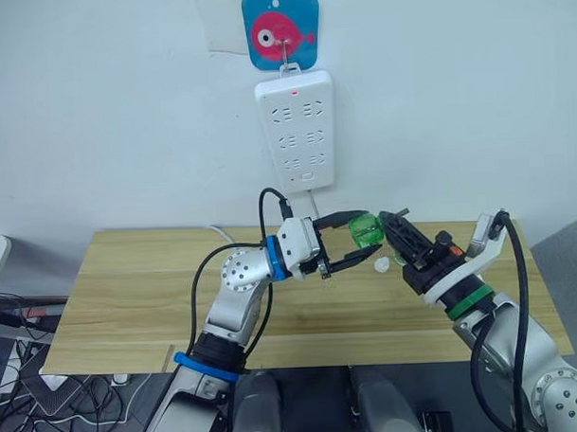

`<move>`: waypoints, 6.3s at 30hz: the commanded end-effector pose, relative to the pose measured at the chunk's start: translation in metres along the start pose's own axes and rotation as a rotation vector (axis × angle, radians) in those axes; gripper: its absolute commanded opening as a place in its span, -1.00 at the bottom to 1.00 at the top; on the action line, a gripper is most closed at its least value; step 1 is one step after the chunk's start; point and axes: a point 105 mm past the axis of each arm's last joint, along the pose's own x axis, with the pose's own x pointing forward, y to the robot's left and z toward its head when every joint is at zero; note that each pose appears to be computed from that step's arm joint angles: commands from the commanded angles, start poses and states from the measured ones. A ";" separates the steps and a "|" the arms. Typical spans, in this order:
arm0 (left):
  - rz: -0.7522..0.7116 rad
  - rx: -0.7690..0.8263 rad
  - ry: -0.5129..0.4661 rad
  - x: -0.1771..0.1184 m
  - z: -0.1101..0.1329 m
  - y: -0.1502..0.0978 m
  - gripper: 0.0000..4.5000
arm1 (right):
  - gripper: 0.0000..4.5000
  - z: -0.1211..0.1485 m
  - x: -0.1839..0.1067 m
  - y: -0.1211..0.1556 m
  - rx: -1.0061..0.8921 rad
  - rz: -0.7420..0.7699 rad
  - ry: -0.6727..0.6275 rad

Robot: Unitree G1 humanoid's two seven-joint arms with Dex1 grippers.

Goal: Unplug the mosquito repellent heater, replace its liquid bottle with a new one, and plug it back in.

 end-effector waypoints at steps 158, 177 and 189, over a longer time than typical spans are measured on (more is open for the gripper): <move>-0.425 0.011 -0.089 -0.035 0.015 -0.047 0.00 | 0.31 -0.004 -0.072 -0.003 -0.244 0.300 0.726; -0.476 0.029 -0.082 -0.033 0.017 -0.043 0.00 | 0.31 -0.013 -0.073 -0.005 -0.276 0.266 0.830; -0.436 0.033 -0.093 -0.028 0.021 -0.035 0.00 | 0.31 0.002 -0.061 -0.011 -0.281 0.236 0.766</move>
